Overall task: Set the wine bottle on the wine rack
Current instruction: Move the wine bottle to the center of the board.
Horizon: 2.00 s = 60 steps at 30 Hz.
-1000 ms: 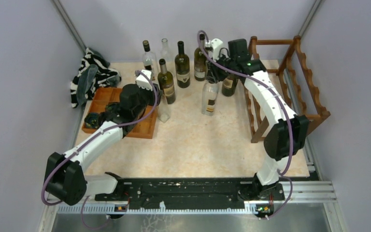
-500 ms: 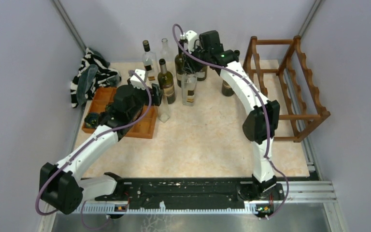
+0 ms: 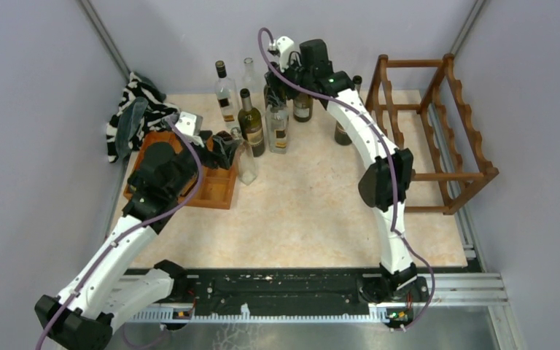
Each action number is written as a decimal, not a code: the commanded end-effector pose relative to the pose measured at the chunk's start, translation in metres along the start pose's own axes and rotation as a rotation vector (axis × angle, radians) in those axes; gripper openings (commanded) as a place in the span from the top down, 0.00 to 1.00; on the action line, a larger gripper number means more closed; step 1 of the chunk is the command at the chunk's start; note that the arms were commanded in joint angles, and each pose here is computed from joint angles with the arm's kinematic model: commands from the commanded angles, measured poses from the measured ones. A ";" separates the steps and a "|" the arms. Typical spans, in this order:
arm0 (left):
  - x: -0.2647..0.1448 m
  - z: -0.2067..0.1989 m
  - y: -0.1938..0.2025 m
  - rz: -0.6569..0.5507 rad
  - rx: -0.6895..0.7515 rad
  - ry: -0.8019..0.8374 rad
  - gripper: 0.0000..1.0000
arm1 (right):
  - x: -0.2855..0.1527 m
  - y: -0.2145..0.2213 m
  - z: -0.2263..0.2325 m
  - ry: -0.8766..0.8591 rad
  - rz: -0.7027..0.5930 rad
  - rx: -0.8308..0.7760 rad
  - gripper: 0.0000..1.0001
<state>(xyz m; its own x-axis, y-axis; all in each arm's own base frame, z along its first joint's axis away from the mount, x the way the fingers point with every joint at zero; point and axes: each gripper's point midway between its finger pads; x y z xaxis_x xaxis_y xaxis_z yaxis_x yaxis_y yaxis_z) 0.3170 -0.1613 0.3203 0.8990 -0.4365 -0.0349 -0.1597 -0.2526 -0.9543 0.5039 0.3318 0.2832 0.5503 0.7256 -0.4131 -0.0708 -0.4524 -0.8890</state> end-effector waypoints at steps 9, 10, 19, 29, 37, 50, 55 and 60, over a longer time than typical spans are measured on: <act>-0.044 -0.026 0.010 0.023 -0.051 0.155 0.02 | -0.115 -0.100 -0.017 0.094 -0.222 -0.129 0.19; -0.046 -0.027 0.016 0.029 -0.049 0.168 0.01 | -0.129 -0.098 -0.024 0.111 -0.226 -0.124 0.19; -0.053 -0.013 0.055 0.067 -0.049 0.150 0.01 | -0.191 -0.004 -0.102 0.350 -0.062 -0.009 0.17; -0.061 -0.003 0.059 0.039 -0.045 0.107 0.01 | -0.167 0.058 -0.155 0.505 0.111 0.081 0.17; -0.061 -0.003 0.060 0.037 -0.050 0.111 0.01 | -0.155 0.086 -0.152 0.488 0.157 0.126 0.27; -0.063 -0.041 0.068 0.097 -0.092 0.317 0.01 | -0.186 0.038 -0.106 0.341 0.031 0.069 0.99; -0.072 -0.068 0.066 0.110 -0.147 0.470 0.01 | -0.209 0.011 -0.046 0.200 -0.016 0.025 1.00; -0.083 -0.101 0.059 0.146 -0.215 0.659 0.02 | -0.208 0.022 0.029 0.039 -0.014 -0.065 0.99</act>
<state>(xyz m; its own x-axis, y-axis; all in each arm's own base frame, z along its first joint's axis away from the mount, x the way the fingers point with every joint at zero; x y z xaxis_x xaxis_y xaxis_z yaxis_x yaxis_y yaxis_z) 0.2157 -0.2060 0.2745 0.6045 -0.7966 0.0084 -0.3548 -0.2786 -0.8925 0.4215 0.1479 0.3003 0.6499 0.5609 -0.5129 -0.2467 -0.4826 -0.8403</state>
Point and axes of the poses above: each gripper's point midway between its finger pads, its own x axis out along the fingers, its own z axis along the line the jaws close on, y = z × x, and after that the axes turned 11 degrees about -x, right-handed
